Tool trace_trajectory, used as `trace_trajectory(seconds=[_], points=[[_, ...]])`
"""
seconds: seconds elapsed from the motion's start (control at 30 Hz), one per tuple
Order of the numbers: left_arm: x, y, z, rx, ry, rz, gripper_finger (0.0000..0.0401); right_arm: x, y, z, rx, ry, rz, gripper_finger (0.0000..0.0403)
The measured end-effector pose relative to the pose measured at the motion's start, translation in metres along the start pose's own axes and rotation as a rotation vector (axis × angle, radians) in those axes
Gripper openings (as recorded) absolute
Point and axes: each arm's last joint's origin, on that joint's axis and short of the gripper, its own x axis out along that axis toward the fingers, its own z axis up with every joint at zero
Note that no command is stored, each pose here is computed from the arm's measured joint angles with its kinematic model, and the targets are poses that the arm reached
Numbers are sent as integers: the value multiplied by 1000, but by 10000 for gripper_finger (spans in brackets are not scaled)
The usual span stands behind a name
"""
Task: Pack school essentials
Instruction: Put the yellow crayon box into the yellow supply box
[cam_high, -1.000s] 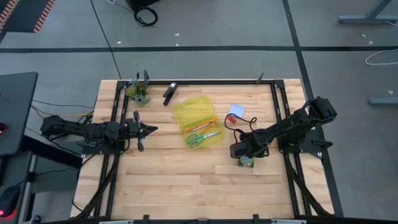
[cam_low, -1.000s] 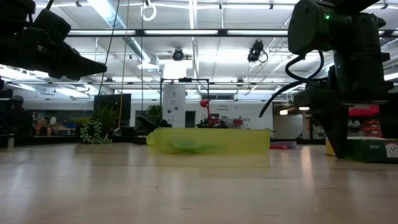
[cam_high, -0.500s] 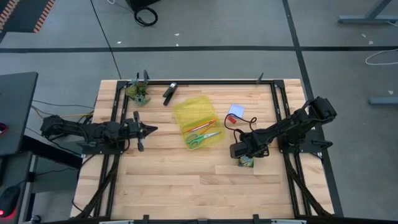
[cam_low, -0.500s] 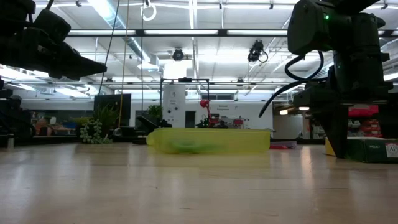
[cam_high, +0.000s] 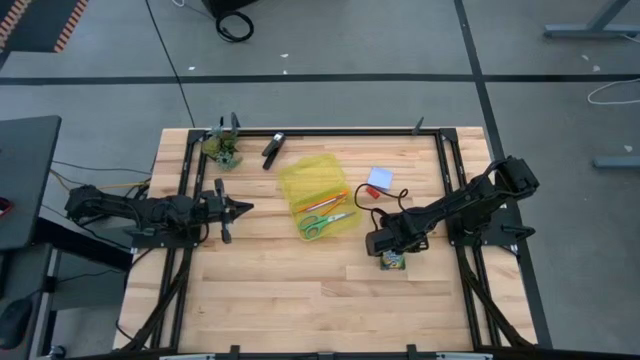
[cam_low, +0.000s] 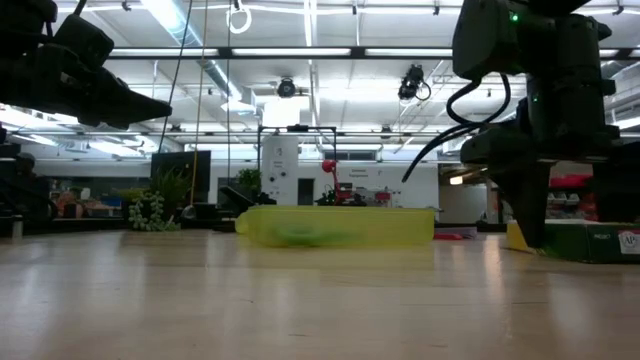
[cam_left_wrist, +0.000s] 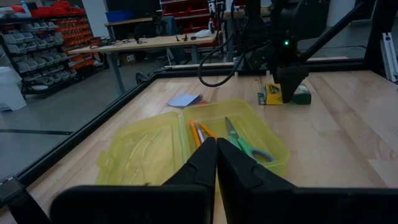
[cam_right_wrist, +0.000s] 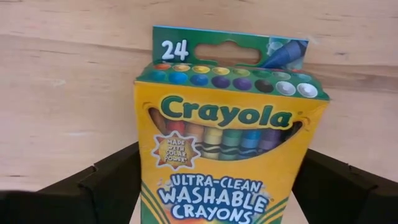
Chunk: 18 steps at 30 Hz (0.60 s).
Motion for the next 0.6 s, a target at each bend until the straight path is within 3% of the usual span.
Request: trace_trajectory(seconds=[0.6], points=[[0, 0, 0, 19, 0, 0, 15, -2, 14, -4, -14, 67, 146, 367]])
